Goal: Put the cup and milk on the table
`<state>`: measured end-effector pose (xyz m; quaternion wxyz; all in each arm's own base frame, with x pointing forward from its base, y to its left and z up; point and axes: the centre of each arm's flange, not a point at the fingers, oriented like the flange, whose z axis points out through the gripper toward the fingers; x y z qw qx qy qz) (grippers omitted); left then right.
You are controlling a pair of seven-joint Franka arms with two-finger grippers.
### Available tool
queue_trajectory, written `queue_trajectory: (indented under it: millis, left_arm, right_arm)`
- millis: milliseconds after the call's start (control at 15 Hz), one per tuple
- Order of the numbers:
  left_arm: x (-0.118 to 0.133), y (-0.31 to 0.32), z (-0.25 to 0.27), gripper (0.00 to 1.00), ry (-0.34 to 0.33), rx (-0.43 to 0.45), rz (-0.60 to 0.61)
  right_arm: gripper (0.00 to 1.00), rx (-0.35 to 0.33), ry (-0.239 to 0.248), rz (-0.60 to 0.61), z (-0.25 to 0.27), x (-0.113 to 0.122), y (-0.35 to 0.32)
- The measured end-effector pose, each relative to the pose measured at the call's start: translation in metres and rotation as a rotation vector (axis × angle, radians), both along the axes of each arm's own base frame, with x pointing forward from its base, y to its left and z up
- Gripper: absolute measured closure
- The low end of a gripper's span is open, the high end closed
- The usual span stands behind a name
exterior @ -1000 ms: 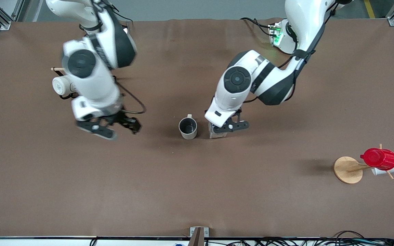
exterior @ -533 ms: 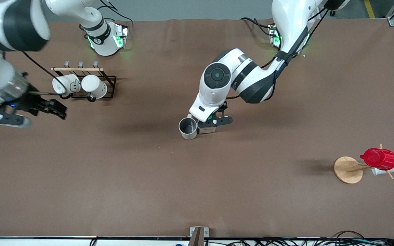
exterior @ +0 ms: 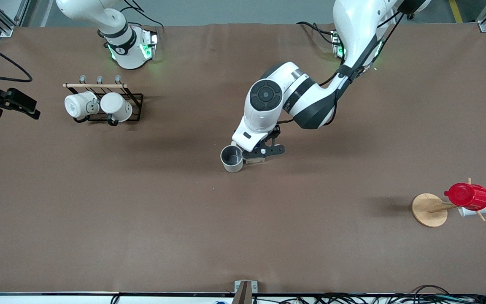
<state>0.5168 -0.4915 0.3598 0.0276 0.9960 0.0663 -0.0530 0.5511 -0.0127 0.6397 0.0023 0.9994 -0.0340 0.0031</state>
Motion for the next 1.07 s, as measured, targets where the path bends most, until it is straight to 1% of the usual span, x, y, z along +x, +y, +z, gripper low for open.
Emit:
queue_trajectory:
  millis: [67, 133, 267, 333, 467, 600, 733, 867, 1067]
  left_arm:
    - [0.002, 0.000, 0.006, 0.05, -0.009, -0.006, 0.001]
    - [0.004, 0.001, 0.015, 0.00, -0.023, -0.010, 0.003]
    - [0.013, 0.015, 0.045, 0.00, -0.065, 0.011, 0.010]
    - [0.021, 0.031, 0.064, 0.00, -0.092, 0.031, 0.023]
    - [0.046, 0.081, 0.110, 0.00, -0.152, 0.055, 0.033]
    - [0.067, 0.146, 0.164, 0.00, -0.199, 0.069, -0.009]
    - [0.073, 0.214, 0.212, 0.00, -0.208, 0.107, -0.055]
    - [0.073, 0.274, 0.250, 0.00, -0.219, 0.134, -0.086]
    - [0.058, 0.327, 0.281, 0.00, -0.186, 0.174, -0.104]
  right_arm:
    - [0.00, 0.000, -0.002, 0.000, 0.001, 0.000, 0.000]
    - [0.00, -0.001, -0.001, 0.000, 0.001, 0.000, 0.000]
    - [0.00, -0.002, 0.012, -0.003, -0.001, 0.000, -0.001]
    - [0.00, -0.003, 0.024, -0.008, -0.003, -0.001, -0.003]
    - [0.00, -0.003, 0.029, -0.018, -0.003, -0.002, -0.008]
    - [0.00, -0.002, 0.030, -0.016, -0.004, -0.001, -0.007]
    - [0.00, -0.002, 0.030, -0.015, -0.004, -0.001, -0.007]
    - [0.00, -0.001, 0.029, -0.020, -0.004, -0.001, -0.010]
    - [0.00, -0.001, 0.017, -0.028, -0.003, 0.000, -0.014]
